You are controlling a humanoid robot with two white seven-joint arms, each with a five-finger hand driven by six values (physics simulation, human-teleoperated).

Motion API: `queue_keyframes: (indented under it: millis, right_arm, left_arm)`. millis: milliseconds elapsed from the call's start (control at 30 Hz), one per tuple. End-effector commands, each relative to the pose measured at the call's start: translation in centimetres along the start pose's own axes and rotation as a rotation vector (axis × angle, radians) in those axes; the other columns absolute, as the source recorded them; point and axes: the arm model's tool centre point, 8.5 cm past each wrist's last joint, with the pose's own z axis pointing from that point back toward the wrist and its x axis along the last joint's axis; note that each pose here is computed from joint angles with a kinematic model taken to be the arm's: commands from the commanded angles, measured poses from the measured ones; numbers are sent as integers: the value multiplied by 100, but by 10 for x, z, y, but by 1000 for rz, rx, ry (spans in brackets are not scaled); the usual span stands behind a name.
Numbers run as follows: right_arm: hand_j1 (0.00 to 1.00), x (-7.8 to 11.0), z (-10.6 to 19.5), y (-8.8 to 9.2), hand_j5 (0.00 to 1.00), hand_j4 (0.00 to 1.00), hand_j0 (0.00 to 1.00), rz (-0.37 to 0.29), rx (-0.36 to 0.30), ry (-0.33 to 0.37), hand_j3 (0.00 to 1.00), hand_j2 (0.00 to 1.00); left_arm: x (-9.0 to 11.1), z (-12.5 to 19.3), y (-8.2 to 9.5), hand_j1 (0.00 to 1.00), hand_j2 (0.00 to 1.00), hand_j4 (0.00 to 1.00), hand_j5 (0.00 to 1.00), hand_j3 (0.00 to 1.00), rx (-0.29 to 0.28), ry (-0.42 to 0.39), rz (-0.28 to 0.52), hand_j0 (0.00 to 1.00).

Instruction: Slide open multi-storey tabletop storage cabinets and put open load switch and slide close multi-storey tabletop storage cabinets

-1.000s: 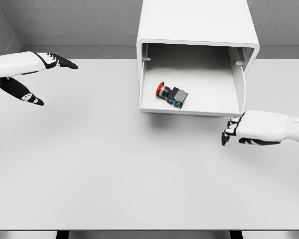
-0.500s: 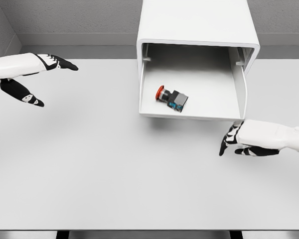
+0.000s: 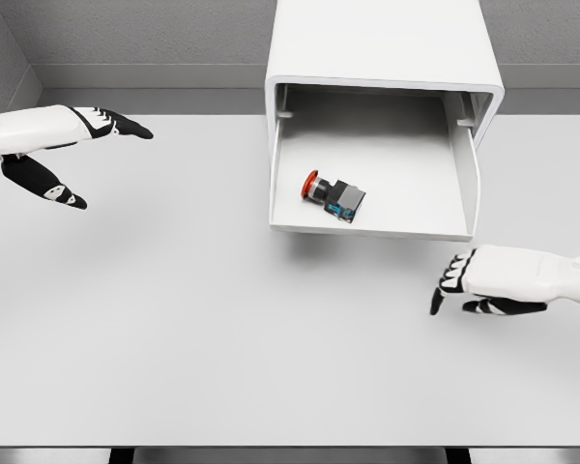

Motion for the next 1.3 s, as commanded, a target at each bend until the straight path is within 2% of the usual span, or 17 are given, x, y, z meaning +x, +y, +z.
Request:
queue_keyframes:
  millis: [0, 100, 467, 800, 900, 1067, 1133, 1200, 1267]
  right_arm:
    - [59, -3, 9, -13, 59, 59, 59, 16, -33, 22, 59, 59]
    - [59, -2, 12, -18, 59, 59, 59, -6, -65, 8, 59, 59]
    - [59, -2, 11, -18, 59, 59, 59, -11, -69, 3, 59, 59]
    - [60, -1, 12, -30, 60, 60, 60, -3, -99, -7, 60, 60]
    - [60, -1, 11, -23, 60, 60, 60, -16, -86, -7, 60, 60]
    - [60, -1, 11, 3, 60, 60, 60, -46, -21, 8, 60, 60]
    - [60, -1, 11, 4, 60, 60, 60, -47, -19, 9, 60, 60]
    - [60, -4, 20, -9, 60, 60, 60, -24, -47, 30, 60, 60]
    - [60, -4, 24, -18, 60, 60, 60, -30, -86, 26, 60, 60]
  left_arm:
    - [0, 1, 1, 100, 100, 100, 100, 100, 5, 0, 5, 100]
    - [0, 1, 1, 100, 100, 100, 100, 100, 5, 0, 5, 100]
    - [0, 1, 1, 100, 100, 100, 100, 100, 5, 0, 5, 100]
    - [0, 1, 1, 100, 100, 100, 100, 100, 5, 0, 5, 100]
    - [0, 1, 1, 100, 100, 100, 100, 100, 5, 0, 5, 100]
    - [0, 1, 1, 100, 100, 100, 100, 100, 4, 1, 5, 100]
    - [0, 1, 1, 100, 100, 100, 100, 100, 4, 1, 5, 100]
    - [0, 1, 1, 100, 100, 100, 100, 100, 4, 1, 5, 100]
    - [0, 1, 1, 100, 100, 100, 100, 100, 4, 1, 5, 100]
